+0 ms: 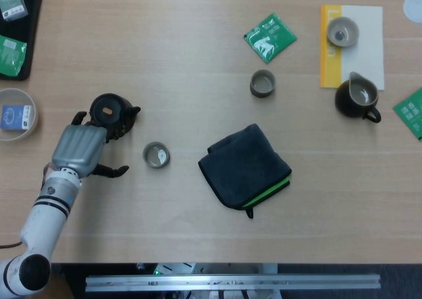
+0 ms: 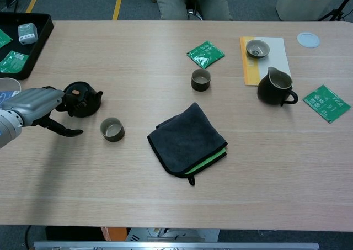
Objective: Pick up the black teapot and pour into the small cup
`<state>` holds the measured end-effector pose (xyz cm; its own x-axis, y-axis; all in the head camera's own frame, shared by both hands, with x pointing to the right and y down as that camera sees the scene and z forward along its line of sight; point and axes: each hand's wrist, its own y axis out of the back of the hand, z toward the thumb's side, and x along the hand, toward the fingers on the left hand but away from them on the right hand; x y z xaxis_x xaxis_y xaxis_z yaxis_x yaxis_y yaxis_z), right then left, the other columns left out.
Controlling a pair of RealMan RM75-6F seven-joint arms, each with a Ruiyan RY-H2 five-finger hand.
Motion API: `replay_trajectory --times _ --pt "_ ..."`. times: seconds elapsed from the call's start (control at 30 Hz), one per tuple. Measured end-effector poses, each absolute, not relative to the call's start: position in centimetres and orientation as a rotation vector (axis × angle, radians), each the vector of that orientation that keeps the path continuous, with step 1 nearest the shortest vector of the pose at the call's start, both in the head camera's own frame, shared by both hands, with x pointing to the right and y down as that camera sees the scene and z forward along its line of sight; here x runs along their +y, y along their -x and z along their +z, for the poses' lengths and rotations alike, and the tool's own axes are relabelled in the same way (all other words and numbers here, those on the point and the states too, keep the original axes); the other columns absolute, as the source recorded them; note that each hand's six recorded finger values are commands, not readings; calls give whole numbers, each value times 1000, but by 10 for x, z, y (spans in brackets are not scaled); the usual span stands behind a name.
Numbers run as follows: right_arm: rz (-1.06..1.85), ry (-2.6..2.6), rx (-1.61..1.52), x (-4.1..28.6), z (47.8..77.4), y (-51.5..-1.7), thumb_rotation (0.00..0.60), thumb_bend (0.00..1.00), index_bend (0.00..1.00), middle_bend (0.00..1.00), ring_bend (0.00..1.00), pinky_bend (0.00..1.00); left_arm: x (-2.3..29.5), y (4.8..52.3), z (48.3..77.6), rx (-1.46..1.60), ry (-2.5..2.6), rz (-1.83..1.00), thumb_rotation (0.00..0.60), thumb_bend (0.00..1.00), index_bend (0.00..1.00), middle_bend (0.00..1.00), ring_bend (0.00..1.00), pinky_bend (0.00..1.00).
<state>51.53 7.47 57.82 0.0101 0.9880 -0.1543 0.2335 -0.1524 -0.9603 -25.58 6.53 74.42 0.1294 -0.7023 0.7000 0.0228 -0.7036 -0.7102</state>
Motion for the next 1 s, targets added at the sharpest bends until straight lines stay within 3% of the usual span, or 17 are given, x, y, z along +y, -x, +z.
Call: replay_trajectory --times 0.2,0.77,0.87,1.0 --pt "1211 1494 -1312 74 578 -515 600 186 458 421 285 315 66 257 748 659 1851 -1637 361 170 361 423 329 78" --pt "1205 1478 -1328 73 574 -519 600 185 458 421 285 315 46 260 761 630 1828 -1637 349 169 622 706 550 78" --pt "1206 1474 -1333 73 574 -520 600 185 458 421 285 315 39 261 761 634 1818 -1635 318 169 679 766 606 78" --pt "1205 1474 -1333 73 574 -520 600 185 458 421 285 315 31 260 758 669 1819 -1619 162 165 742 829 667 78"
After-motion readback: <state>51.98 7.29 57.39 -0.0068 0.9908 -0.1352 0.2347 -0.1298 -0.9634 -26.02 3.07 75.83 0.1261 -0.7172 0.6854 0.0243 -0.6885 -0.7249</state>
